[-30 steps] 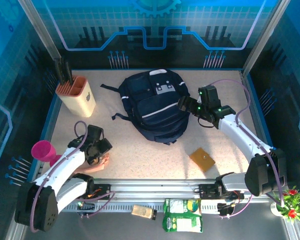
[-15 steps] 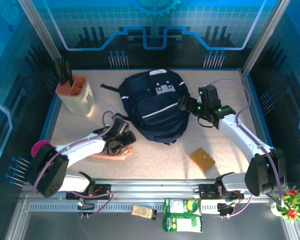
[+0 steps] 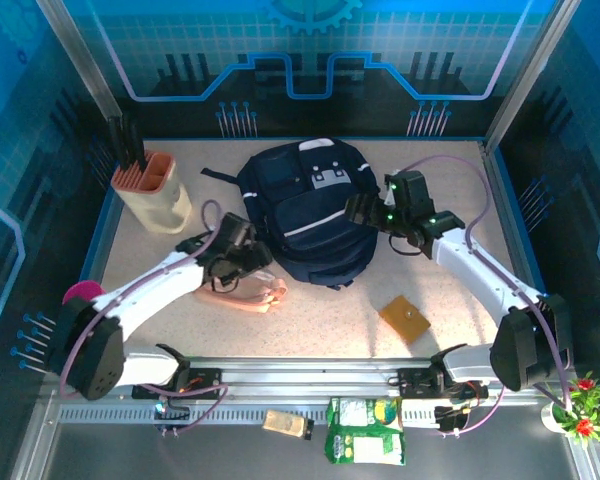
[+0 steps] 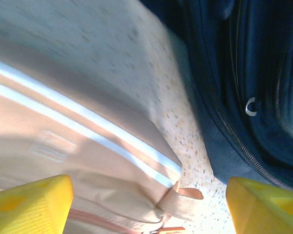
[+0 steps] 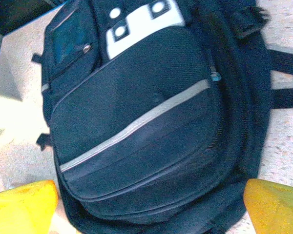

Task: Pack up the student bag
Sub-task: Move the pencil pouch to the bottom-left of the table, then pick up the pencil pouch from the bottom-left of the table.

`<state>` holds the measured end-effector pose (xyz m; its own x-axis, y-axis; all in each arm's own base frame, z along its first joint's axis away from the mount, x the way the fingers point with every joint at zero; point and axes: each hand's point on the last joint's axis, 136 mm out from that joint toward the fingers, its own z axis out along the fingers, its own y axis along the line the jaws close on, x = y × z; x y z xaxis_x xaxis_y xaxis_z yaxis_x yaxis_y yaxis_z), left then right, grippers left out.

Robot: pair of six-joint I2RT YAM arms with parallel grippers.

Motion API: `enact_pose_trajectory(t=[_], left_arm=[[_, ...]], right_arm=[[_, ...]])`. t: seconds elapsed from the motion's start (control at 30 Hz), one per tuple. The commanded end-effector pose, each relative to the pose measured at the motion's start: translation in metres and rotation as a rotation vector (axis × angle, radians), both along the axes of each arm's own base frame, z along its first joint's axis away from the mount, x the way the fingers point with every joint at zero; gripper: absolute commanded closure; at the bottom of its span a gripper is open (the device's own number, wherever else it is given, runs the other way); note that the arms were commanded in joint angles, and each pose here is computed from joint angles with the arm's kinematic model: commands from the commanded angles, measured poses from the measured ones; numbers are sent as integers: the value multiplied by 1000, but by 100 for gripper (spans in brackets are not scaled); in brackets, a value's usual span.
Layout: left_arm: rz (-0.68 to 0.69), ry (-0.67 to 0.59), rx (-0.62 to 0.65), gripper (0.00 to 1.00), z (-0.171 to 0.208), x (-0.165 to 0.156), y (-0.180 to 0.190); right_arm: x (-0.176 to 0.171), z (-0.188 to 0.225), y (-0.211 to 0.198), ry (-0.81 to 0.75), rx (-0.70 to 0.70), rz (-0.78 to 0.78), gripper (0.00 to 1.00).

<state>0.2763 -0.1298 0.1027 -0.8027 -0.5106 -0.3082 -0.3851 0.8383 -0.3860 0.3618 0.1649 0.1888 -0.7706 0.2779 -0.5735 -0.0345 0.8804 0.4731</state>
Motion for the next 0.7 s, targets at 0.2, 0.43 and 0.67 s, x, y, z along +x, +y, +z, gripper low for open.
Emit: enact_pose_trajectory(t=[0.2,0.43,0.67], left_arm=[[225,151,38,22,-33,-77,71],[338,126,-40,28,-55,-67,68],[402,82,-47,38,-66,-37,66]], right_arm=[[9,5,59,-43,-36,172,1],[7,4,67,-31,-28,187,2],[4,1,65,-21,-23,175,2]])
